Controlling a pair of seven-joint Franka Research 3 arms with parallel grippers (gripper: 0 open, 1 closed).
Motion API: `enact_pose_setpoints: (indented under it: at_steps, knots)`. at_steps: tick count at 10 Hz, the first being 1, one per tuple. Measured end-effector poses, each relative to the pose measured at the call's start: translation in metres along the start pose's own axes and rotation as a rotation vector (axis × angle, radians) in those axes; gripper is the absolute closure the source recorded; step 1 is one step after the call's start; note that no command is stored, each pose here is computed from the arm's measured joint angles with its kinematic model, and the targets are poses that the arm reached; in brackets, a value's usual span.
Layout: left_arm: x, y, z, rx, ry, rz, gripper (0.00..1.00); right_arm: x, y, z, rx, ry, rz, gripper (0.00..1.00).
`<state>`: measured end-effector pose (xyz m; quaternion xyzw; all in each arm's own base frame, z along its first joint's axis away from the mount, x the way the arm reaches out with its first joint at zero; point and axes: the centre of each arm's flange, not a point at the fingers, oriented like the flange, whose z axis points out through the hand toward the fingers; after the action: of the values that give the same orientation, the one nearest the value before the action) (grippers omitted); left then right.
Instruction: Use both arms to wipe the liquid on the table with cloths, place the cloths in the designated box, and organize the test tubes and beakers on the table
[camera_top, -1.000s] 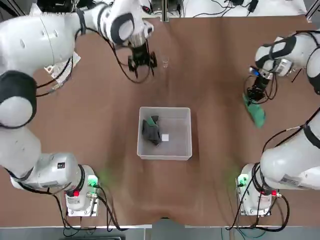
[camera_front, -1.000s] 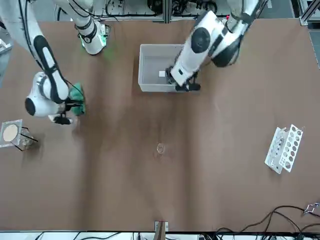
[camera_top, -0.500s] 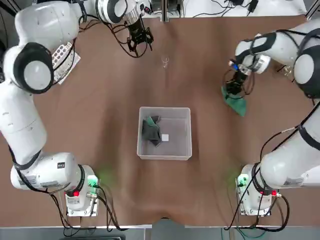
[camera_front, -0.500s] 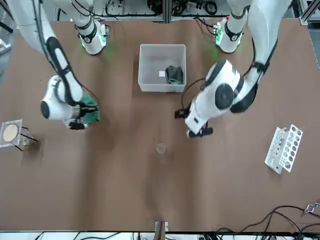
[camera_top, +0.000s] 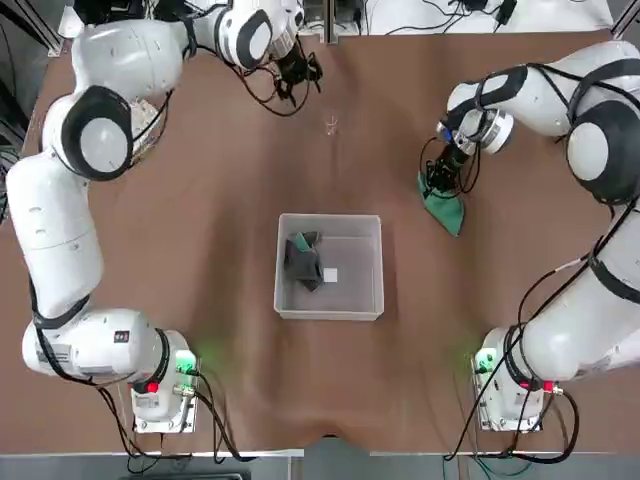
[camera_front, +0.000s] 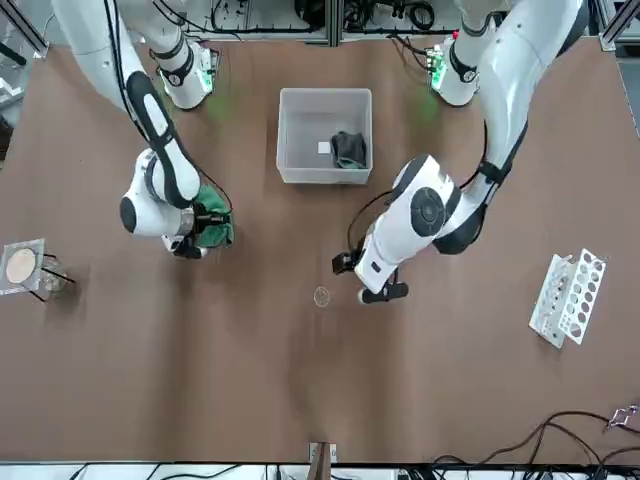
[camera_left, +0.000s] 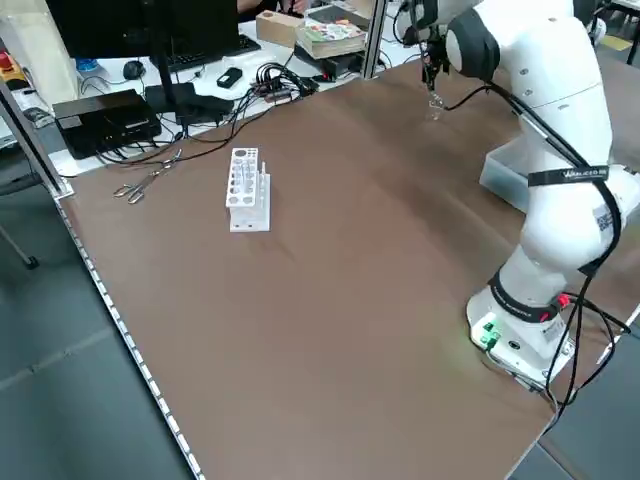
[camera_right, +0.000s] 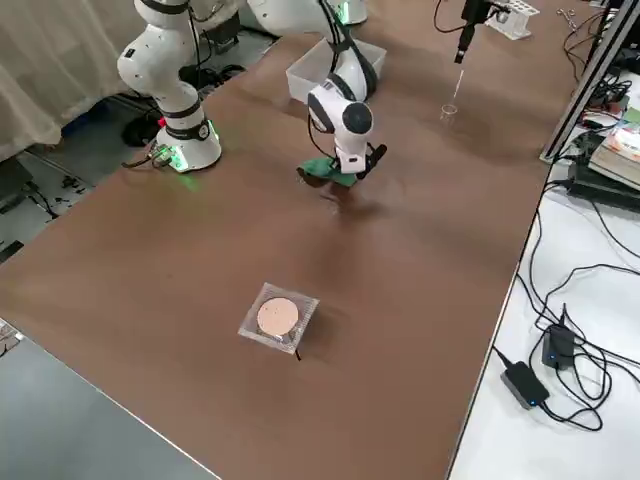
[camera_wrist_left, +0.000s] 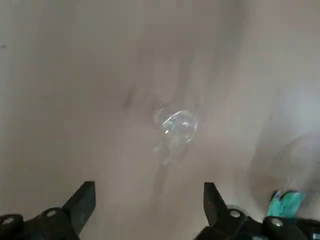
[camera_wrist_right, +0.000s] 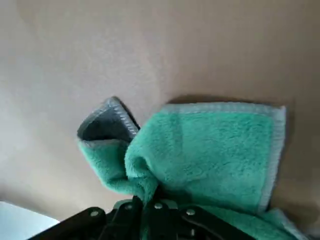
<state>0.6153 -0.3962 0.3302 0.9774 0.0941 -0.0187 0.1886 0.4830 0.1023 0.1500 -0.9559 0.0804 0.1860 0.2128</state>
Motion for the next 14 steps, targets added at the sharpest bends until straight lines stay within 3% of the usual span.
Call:
enact_pose_setpoints:
  at_steps: [4,6,8,11,14]
  knots:
    - [0.024,-0.004,0.015,-0.043,0.036,-0.033,0.10,0.011,0.110,-0.056,0.018,0.044,-0.112,0.95]
    - [0.026,0.003,0.037,-0.081,0.055,-0.033,0.11,0.012,0.164,-0.089,-0.061,0.077,-0.170,0.95]
    - [0.022,0.007,0.053,-0.076,0.053,-0.025,0.23,0.024,0.194,-0.115,-0.138,0.024,-0.210,0.95]
    - [0.026,0.007,0.050,-0.080,0.062,-0.028,0.41,0.051,0.162,-0.180,-0.148,-0.134,-0.227,0.95]
    - [0.029,0.006,0.048,-0.081,0.068,-0.031,0.50,0.049,0.058,-0.217,-0.198,-0.220,-0.117,0.95]
